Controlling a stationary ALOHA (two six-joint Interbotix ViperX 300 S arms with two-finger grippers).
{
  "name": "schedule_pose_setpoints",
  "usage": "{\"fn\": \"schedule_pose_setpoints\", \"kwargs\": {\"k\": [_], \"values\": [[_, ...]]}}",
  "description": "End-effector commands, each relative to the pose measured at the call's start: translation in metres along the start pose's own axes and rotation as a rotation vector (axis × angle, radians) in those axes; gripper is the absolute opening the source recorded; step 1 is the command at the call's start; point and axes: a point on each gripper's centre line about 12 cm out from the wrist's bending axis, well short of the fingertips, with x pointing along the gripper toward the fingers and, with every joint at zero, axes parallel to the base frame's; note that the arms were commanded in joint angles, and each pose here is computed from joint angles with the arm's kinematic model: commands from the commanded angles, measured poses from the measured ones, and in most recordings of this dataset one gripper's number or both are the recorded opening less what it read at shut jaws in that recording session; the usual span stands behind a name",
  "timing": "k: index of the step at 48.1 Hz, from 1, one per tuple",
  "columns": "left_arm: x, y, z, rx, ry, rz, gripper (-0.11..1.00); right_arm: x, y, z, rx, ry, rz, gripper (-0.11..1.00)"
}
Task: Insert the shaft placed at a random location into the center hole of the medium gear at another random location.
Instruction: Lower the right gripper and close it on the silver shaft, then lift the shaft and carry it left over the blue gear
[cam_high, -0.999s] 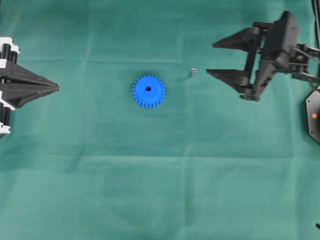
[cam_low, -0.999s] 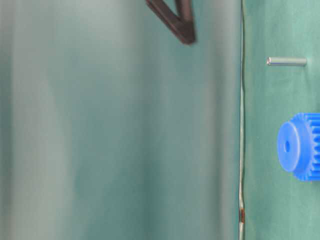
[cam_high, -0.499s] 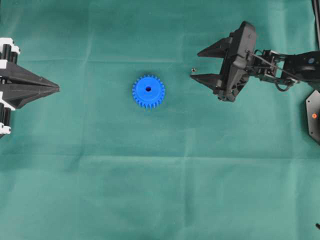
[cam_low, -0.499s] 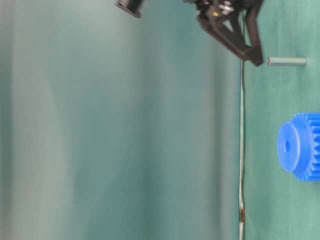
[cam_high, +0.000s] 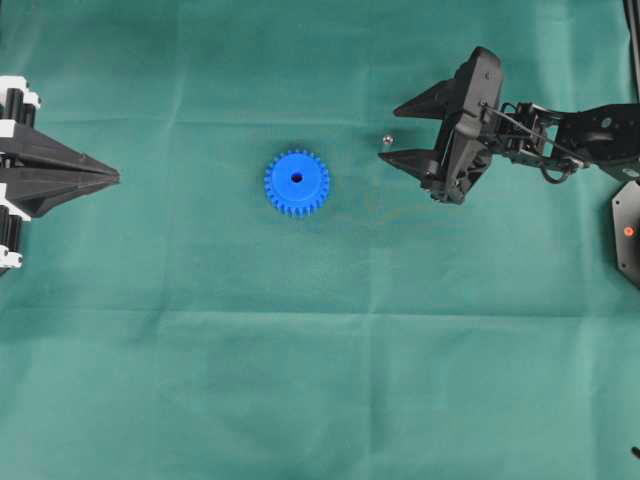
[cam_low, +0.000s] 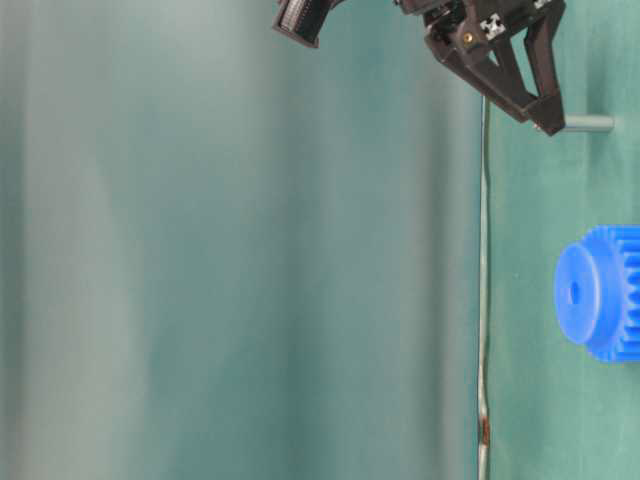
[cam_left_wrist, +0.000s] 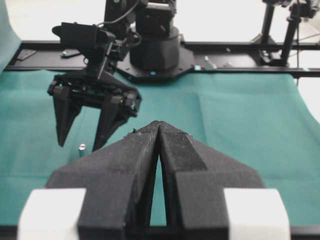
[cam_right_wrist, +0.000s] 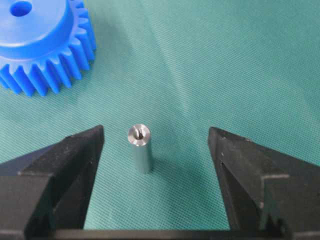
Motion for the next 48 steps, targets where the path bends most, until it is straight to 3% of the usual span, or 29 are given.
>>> {"fn": "schedule_pose_setpoints", "kwargs": {"k": [1, 8, 19, 35, 48], "values": [[0.002, 0.000, 0.009, 0.002, -0.023, 0.001, 0.00, 0.001, -0.001, 0.010, 0.003, -0.037, -0.003, 0.83], [0.002, 0.000, 0.009, 0.002, -0.021, 0.001, 0.00, 0.001, -0.001, 0.010, 0.003, -0.035, -0.003, 0.72], [0.002, 0.000, 0.009, 0.002, -0.017, 0.001, 0.00, 0.001, 0.001, 0.010, -0.003, -0.032, 0.003, 0.15], [0.002, 0.000, 0.008, 0.002, -0.006, 0.001, 0.00, 0.000, 0.002, 0.013, 0.001, -0.040, 0.007, 0.15], [0.001, 0.000, 0.008, 0.002, -0.009, 0.001, 0.00, -0.019, 0.004, 0.044, 0.011, -0.064, 0.013, 0.14]]}}
